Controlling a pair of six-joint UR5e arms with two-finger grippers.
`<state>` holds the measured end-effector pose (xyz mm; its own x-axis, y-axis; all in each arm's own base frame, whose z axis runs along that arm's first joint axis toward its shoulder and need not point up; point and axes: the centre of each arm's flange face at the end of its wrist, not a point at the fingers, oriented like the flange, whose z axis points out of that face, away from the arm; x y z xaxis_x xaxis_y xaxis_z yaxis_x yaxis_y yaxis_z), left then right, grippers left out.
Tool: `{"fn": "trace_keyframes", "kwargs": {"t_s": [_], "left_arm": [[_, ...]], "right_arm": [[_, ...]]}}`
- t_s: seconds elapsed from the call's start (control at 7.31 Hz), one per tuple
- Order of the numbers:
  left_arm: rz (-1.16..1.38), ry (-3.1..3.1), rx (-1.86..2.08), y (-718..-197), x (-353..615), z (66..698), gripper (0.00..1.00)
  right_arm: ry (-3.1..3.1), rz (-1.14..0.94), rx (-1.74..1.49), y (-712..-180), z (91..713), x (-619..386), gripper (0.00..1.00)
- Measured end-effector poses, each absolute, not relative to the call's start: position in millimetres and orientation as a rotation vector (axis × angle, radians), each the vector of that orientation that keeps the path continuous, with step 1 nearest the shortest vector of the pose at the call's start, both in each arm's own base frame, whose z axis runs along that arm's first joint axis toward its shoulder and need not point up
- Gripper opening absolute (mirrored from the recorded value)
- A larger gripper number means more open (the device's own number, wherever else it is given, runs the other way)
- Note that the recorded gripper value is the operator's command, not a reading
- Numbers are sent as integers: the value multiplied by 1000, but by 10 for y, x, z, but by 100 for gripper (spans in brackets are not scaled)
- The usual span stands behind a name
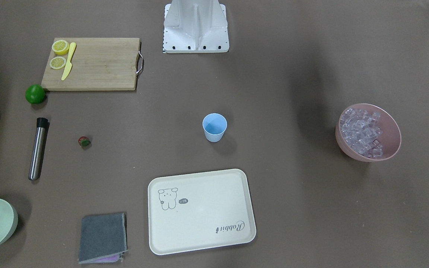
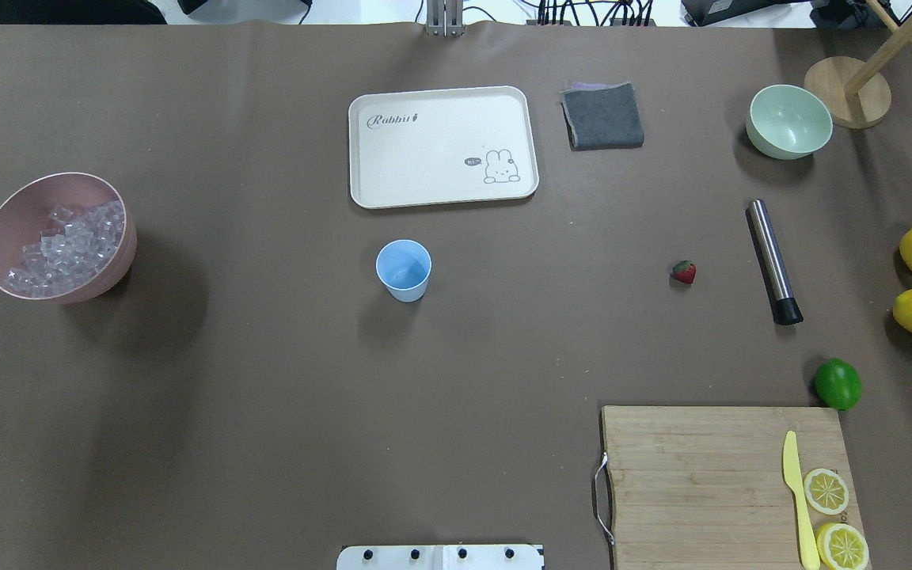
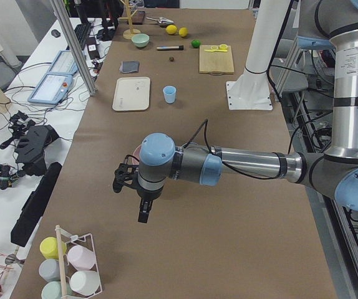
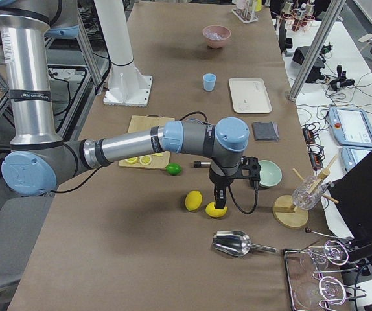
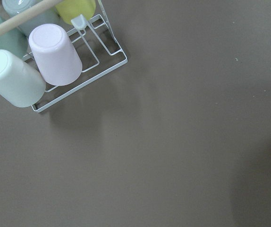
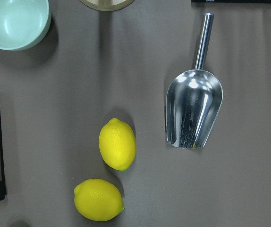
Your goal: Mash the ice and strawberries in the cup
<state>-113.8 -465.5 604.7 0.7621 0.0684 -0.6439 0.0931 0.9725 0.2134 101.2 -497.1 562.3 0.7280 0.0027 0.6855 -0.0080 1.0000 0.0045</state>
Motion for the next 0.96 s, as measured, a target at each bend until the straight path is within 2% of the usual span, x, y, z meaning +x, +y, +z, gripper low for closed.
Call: {"fn": "trace_keyframes", "kwargs": {"t_s": [0.41,0.96], "left_arm": [[-48,715,248,-4663,-1130,5923,97],[-165,799,209,-4726,-416,5135,98]], "right_arm": [[-754,6,5,-4947,5648,1011,100],[-754,6,3,-4930,5675,1010,100]]}}
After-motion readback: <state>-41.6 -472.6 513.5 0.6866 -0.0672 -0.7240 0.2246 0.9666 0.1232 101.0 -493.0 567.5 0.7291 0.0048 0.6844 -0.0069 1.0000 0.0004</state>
